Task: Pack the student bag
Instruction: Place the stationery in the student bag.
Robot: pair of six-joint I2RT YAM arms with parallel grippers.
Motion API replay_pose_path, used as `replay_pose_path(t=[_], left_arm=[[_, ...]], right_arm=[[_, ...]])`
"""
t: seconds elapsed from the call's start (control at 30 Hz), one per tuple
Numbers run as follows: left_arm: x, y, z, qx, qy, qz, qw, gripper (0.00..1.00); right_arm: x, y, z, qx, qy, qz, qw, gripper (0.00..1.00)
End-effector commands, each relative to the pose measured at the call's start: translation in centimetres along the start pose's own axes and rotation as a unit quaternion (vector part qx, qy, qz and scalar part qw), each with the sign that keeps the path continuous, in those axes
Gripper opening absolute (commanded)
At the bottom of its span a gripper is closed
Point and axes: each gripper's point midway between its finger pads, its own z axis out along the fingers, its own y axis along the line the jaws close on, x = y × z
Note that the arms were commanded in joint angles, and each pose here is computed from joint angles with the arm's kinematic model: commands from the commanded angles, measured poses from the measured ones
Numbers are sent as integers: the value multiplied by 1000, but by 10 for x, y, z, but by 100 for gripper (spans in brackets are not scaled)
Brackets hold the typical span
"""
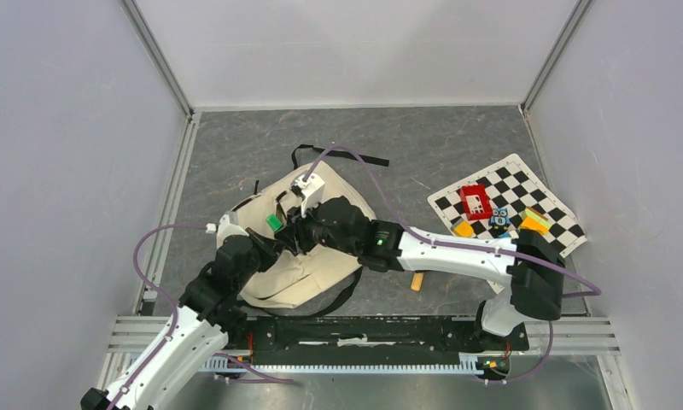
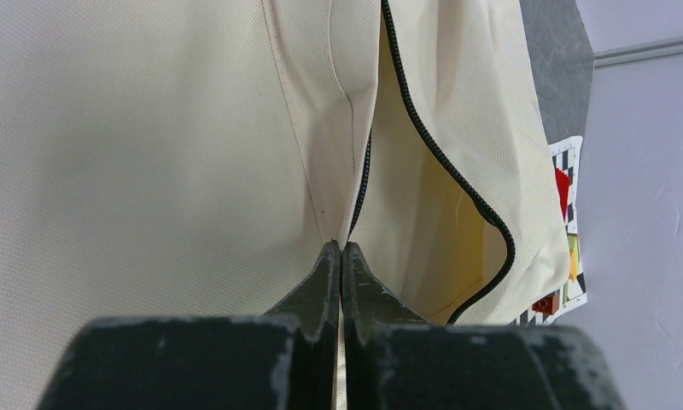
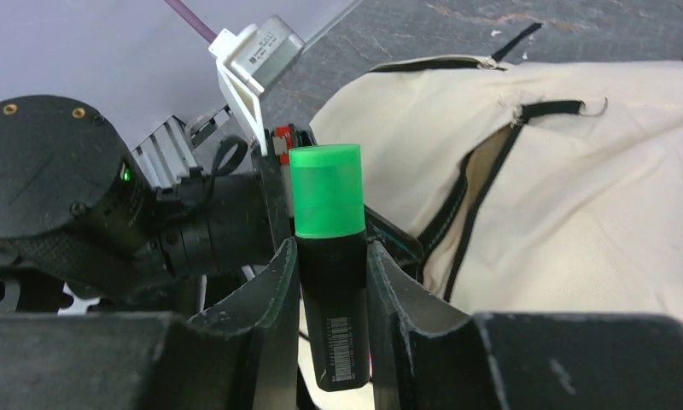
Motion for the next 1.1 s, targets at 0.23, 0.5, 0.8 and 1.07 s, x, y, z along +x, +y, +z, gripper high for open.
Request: replay_pose_path(t=[0.23, 0.5, 0.8, 1.07], left_arm=[[-9, 1, -2, -12, -19, -12, 1000, 2], [-15, 1, -7, -11, -31, -14, 999, 2], [-16, -9, -8, -4, -20, 9, 1000, 2], [-13, -18, -4, -4, -1, 25, 1000, 2]], right_arm=[[-7, -12, 55, 49, -44, -87, 994, 0], [21, -50, 57, 113, -11, -163, 980, 0], [48, -80, 42, 150, 73, -247, 955, 0], [65, -72, 47, 99, 150, -314, 932, 0]])
